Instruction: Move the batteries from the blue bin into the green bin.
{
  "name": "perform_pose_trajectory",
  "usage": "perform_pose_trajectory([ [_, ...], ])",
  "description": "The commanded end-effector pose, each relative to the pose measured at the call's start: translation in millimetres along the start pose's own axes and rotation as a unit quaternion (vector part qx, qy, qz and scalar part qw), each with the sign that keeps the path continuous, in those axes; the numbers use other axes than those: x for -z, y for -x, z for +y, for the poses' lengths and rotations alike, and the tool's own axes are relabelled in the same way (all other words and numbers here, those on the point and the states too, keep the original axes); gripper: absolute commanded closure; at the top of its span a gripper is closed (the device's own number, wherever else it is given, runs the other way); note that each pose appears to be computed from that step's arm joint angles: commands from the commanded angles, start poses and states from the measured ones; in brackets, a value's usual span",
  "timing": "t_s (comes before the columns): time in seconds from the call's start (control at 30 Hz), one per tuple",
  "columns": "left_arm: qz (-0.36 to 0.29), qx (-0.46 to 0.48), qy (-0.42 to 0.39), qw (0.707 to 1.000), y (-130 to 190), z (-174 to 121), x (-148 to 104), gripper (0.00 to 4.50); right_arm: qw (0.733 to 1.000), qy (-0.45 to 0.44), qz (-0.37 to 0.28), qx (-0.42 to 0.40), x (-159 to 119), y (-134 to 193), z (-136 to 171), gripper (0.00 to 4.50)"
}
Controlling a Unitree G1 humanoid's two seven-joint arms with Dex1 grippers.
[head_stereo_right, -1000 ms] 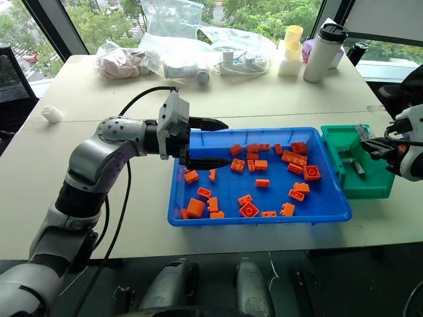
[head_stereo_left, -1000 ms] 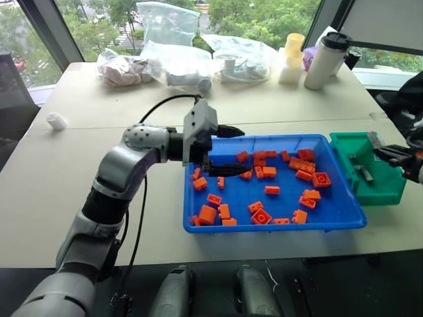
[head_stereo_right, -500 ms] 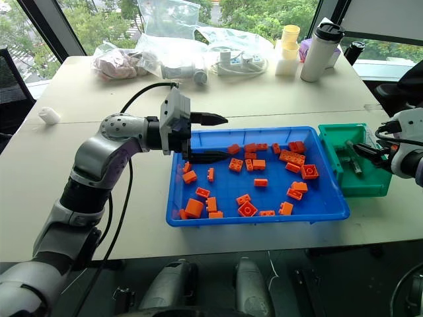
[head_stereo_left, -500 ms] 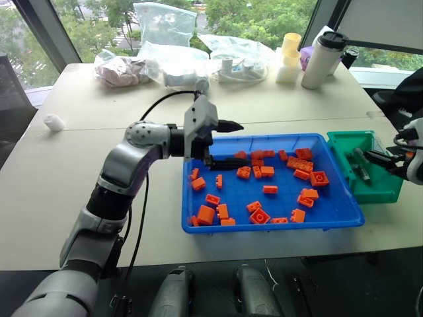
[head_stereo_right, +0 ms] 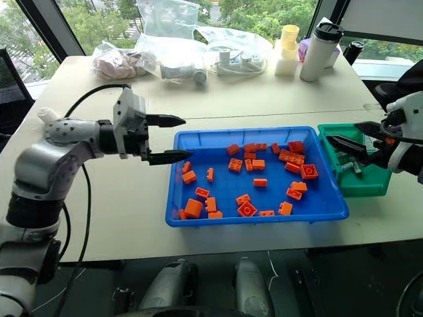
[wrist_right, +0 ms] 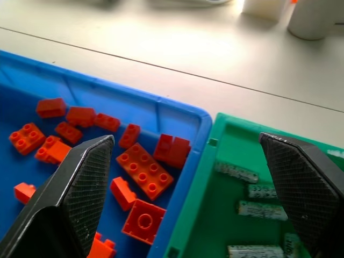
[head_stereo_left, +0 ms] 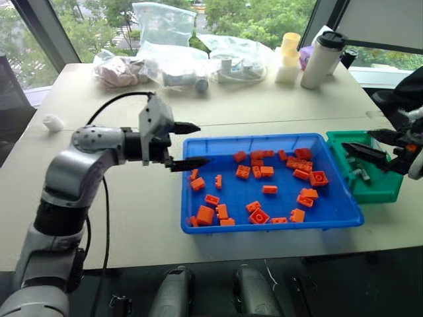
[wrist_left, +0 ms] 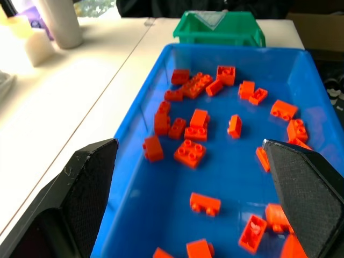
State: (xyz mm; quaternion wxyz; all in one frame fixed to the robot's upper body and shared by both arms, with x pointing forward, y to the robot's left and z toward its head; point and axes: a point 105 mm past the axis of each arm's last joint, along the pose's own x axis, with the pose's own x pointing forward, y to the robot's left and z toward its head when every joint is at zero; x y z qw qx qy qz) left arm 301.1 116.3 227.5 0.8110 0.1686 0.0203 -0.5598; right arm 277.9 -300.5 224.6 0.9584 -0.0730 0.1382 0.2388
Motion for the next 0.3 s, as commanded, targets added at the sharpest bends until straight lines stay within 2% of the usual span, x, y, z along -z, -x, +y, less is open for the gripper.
perform_pose_trajectory([
  [0.03,0.011,-0.019,0.001,1.0,24,-9,-8,0.0,0.998,0.025,0.017,-0.046,-6,26,21,0.03],
  [0.17,0.032,-0.047,0.041,0.998,41,-19,0,0.0,0.996,0.022,0.051,-0.07,10,40,32,0.03],
  [0.3,0.051,-0.058,0.055,0.995,45,-26,14,0.0,0.995,0.024,0.068,-0.074,20,36,33,0.03],
])
